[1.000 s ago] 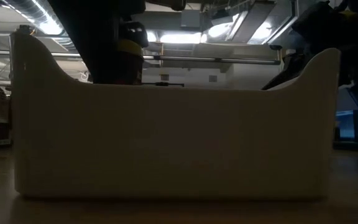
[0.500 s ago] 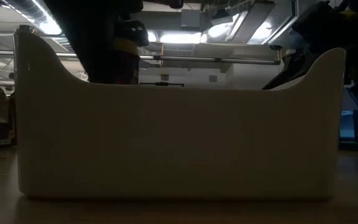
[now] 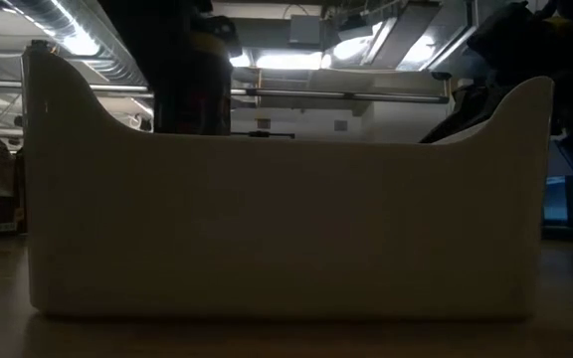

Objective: Sort spices by type
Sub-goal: Put the top left yellow seasoning bottle into the left white bin

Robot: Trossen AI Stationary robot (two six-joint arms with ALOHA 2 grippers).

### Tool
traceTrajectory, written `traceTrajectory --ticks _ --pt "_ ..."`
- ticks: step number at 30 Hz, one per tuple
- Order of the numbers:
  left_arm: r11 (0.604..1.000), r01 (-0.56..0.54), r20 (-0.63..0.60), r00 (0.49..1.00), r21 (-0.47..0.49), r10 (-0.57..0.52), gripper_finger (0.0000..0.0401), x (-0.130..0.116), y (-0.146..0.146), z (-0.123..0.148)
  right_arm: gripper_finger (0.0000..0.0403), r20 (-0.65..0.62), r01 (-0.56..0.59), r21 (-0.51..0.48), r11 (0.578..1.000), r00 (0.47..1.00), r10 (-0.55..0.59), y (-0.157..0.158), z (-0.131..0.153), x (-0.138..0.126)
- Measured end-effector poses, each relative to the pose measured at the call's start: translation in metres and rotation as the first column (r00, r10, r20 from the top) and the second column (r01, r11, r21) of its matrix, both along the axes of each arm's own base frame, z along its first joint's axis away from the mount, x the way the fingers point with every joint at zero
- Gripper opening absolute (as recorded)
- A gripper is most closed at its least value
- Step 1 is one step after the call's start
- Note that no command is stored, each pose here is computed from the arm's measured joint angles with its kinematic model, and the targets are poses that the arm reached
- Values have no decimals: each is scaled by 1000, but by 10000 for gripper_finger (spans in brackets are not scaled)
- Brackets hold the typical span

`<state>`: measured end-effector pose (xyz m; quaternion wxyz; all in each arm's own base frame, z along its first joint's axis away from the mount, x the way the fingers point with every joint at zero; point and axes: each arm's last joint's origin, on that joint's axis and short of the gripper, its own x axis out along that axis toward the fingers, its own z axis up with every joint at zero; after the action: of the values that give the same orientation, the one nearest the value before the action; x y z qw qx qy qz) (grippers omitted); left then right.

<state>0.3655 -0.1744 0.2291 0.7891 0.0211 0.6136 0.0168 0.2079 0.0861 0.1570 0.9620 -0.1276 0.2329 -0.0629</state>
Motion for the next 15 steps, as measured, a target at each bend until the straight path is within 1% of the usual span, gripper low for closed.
traceTrajectory --ticks 15 --pt "1000 5 -18 1000 4 -5 239 1 -1 -5 189 -5 0 -2 1000 1000 0 0 0 0"
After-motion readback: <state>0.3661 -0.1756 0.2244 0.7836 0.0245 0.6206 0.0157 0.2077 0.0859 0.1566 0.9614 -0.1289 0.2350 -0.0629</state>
